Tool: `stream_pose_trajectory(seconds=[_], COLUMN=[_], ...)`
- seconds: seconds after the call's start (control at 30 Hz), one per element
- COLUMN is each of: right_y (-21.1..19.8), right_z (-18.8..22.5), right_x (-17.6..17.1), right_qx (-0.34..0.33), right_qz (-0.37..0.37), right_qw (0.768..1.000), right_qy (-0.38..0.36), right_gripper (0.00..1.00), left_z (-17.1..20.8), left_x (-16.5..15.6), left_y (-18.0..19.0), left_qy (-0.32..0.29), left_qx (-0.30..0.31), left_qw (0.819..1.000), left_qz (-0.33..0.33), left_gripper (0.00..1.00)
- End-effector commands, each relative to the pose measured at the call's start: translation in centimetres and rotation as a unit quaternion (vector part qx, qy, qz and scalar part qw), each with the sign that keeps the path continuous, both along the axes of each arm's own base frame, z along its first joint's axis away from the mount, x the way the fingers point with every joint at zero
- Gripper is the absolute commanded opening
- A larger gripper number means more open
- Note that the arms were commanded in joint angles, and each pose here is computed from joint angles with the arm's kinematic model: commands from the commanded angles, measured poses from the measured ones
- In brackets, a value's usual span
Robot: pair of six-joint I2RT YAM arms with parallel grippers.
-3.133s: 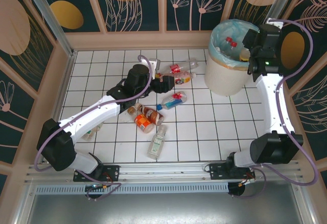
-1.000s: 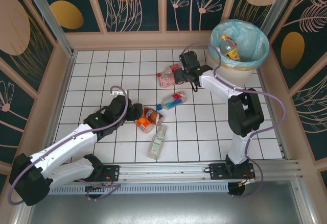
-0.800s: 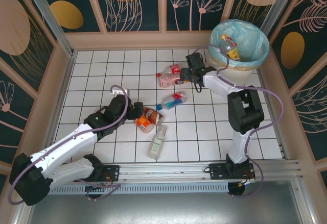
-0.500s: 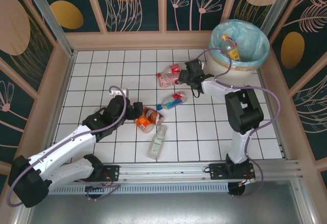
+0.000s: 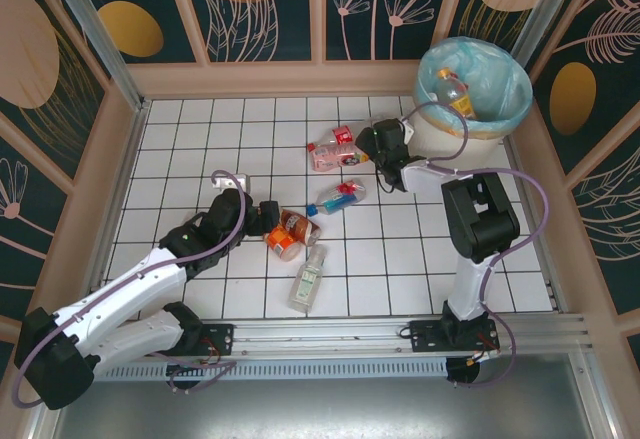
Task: Put the plastic bottles in the bin
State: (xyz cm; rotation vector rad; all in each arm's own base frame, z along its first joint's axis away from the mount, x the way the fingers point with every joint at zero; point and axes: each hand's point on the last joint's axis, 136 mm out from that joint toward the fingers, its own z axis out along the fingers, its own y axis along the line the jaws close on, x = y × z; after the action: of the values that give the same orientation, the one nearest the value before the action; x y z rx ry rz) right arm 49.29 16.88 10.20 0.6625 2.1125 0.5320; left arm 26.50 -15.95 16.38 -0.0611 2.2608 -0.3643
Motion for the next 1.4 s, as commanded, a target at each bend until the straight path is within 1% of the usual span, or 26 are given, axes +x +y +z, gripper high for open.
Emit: stream_pose_trajectory(seconds=[0.0, 0.17, 0.4, 0.53, 0.7, 0.9, 1.13, 1.37], right_y=[-1.3, -1.7, -1.9, -1.5, -0.5, -0.2, -0.2, 0.1], right_z=[-0.9, -1.8, -3.7, -4.6, -5.2, -5.0, -4.5, -2.6], right_x=[1.2, 1.9, 1.9, 1.7, 2.0, 2.3, 1.9, 0.7], right_qx=[0.067, 0.082, 0.083, 0.100, 0.127, 0.141, 0.167, 0.192], right_qz=[-0.047, -0.062, -0.076, -0.075, -0.062, -0.057, -0.056, -0.040], right_qw=[0.997, 0.995, 0.993, 0.992, 0.990, 0.988, 0.984, 0.981], right_qy=[-0.002, 0.006, 0.023, 0.026, 0.026, 0.020, 0.008, -0.013], right_gripper=[0.76, 0.75, 0.76, 0.76, 0.74, 0.70, 0.56, 0.42], left_z=[0.1, 0.5, 3.9, 5.4, 6.2, 6.2, 6.9, 8.4], left_x=[0.1, 0.1, 1.2, 2.1, 2.9, 3.1, 3.2, 3.4], left_y=[-0.3, -0.5, -1.5, -2.3, -3.4, -3.9, -4.1, -4.0], left_qy=[-0.004, -0.009, -0.054, -0.077, -0.075, -0.076, -0.080, -0.096], left_qx=[-0.013, -0.021, -0.024, -0.022, -0.008, -0.025, -0.022, -0.024], left_qw=[1.000, 1.000, 0.998, 0.996, 0.996, 0.995, 0.995, 0.994], left_qz=[0.000, 0.000, -0.023, -0.034, -0.051, -0.053, -0.057, -0.054], left_gripper=[0.87, 0.87, 0.87, 0.87, 0.87, 0.87, 0.87, 0.87])
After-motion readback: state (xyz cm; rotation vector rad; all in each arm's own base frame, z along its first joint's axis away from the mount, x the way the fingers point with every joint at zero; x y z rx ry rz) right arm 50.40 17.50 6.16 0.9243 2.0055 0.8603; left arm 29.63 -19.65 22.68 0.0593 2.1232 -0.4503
